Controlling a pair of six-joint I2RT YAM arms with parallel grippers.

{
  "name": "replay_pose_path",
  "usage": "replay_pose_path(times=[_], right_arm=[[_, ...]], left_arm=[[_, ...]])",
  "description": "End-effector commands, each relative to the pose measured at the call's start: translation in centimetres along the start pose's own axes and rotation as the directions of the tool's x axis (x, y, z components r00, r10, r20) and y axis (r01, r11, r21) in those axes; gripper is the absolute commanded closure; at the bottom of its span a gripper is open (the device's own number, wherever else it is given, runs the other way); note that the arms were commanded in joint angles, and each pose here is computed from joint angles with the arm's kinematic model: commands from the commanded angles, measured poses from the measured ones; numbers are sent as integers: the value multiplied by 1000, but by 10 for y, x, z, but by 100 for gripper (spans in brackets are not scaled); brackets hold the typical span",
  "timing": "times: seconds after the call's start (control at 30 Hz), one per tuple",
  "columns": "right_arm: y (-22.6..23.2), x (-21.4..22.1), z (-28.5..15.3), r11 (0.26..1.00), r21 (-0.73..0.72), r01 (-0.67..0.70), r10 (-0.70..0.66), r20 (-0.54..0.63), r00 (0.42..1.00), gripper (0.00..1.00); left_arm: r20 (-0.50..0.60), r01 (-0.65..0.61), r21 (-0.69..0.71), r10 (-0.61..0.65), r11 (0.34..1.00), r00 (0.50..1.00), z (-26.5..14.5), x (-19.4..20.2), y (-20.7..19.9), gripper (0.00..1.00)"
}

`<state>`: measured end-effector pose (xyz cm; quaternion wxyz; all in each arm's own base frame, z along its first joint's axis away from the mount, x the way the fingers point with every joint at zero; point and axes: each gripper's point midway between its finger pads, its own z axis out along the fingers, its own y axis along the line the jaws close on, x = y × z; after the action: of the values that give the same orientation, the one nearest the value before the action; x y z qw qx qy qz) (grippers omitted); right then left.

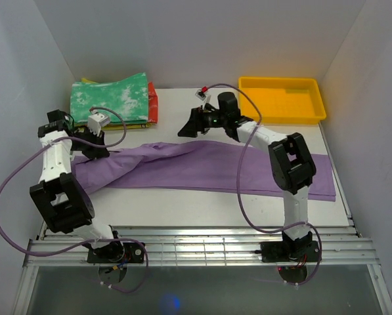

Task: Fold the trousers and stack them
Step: Fold the trousers

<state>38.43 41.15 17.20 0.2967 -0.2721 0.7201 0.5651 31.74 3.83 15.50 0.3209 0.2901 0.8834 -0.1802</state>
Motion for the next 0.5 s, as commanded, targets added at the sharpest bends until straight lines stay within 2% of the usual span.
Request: replay_pose_path(times=[0.0, 0.03, 0.07, 0.1, 0.13, 0.17, 0.2, 0.27, 0.37, 0.4, 0.43, 0.47], right_arm=[[9, 6, -64, 962, 67, 265, -251, -162, 954, 13], [5, 17, -74, 947, 79, 310, -288, -213, 934, 19], [-9, 40, -86, 913, 95, 396, -355, -289, 889, 29], [-5, 57, -99, 911, 97, 401, -347, -343, 873, 45], [-9, 73, -107, 904, 105, 414, -345, -389, 854, 51], [-24, 95, -118, 888, 129, 442, -342, -458, 821, 61], [-32, 109, -125, 887, 137, 440, -321, -503, 803, 66], [-54, 147, -145, 891, 193, 411, -208, -633, 746, 70], [-76, 172, -165, 871, 244, 428, -131, -723, 678, 72], [-82, 181, -169, 870, 250, 424, -111, -740, 664, 73], [-86, 185, -173, 863, 253, 437, -107, -755, 647, 73], [-92, 185, -177, 850, 271, 452, -95, -765, 637, 73]], left_arm=[[50, 25, -7, -24, 1000, 998, -4, -25, 18, 100], [60, 6, -30, -4, 1000, 998, -8, -36, 29, 100], [60, 4, -37, -2, 999, 998, -7, -40, 37, 100], [46, 19, -27, -18, 999, 999, 3, -37, 49, 100], [58, -1, -62, 5, 998, 998, -1, -50, 64, 100], [60, 4, -80, 0, 997, 998, 2, -54, 76, 100], [71, -5, -115, 13, 993, 997, 6, -60, 95, 99], [58, 39, -184, -29, 982, 998, 20, -64, 137, 87], [76, 87, -299, -67, 950, 995, 32, -78, 198, 65], [64, 93, -358, -75, 929, 995, 29, -80, 216, 61], [71, 95, -386, -73, 918, 995, 26, -86, 226, 52], [89, 83, -420, -50, 904, 995, 18, -99, 237, 33]])
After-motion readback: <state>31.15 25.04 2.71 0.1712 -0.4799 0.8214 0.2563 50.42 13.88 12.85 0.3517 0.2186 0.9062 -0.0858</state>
